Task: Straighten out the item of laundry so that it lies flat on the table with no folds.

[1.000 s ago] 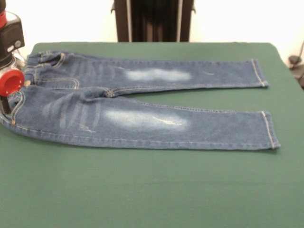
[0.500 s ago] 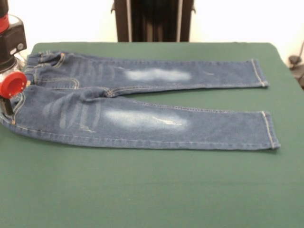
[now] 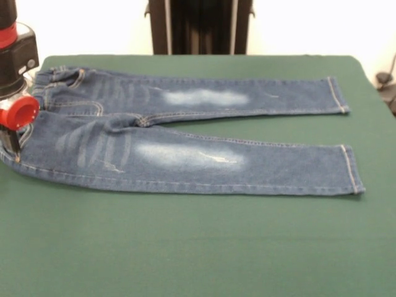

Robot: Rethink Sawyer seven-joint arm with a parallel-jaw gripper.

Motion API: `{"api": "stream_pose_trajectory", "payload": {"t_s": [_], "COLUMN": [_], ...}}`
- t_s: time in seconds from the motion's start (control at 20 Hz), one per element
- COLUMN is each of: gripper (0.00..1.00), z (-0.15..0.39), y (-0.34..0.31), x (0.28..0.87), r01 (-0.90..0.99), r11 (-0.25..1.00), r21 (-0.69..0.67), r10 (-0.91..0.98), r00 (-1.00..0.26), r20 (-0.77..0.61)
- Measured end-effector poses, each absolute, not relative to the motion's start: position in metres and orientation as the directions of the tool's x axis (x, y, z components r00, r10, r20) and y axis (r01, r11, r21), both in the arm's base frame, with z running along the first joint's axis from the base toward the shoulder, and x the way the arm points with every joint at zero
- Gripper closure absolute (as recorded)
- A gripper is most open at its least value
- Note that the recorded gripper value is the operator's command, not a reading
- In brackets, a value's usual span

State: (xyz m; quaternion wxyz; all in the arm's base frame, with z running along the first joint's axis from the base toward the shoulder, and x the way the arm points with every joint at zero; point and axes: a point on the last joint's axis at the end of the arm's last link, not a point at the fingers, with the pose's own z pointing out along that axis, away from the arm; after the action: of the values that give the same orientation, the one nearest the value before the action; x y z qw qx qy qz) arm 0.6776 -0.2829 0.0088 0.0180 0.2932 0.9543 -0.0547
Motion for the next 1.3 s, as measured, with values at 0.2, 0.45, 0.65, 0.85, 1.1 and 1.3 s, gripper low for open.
{"api": "stream_pose_trajectory", "payload": {"t_s": [0.2,0.45,0.65,0.85,1.1,1.3], "gripper": [1.00,1.00,1.00,1.00,1.00,1.00], "z": [-0.003,-0.025,-0.039,-0.038,-0.037,-0.025], "y": [-0.282,-0.279,-0.278,-0.279,-0.278,-0.275], "x": [0.678,0.673,0.674,0.680,0.681,0.687], "r01": [0.563,0.566,0.571,0.571,0.563,0.548], "r11": [0.821,0.820,0.817,0.817,0.821,0.830], "r21": [-0.091,-0.087,-0.082,-0.085,-0.091,-0.101], "r10": [0.560,0.565,0.571,0.570,0.562,0.545], "r00": [-0.826,-0.824,-0.820,-0.821,-0.826,-0.836], "r20": [-0.058,-0.034,-0.024,-0.033,-0.038,-0.057]}}
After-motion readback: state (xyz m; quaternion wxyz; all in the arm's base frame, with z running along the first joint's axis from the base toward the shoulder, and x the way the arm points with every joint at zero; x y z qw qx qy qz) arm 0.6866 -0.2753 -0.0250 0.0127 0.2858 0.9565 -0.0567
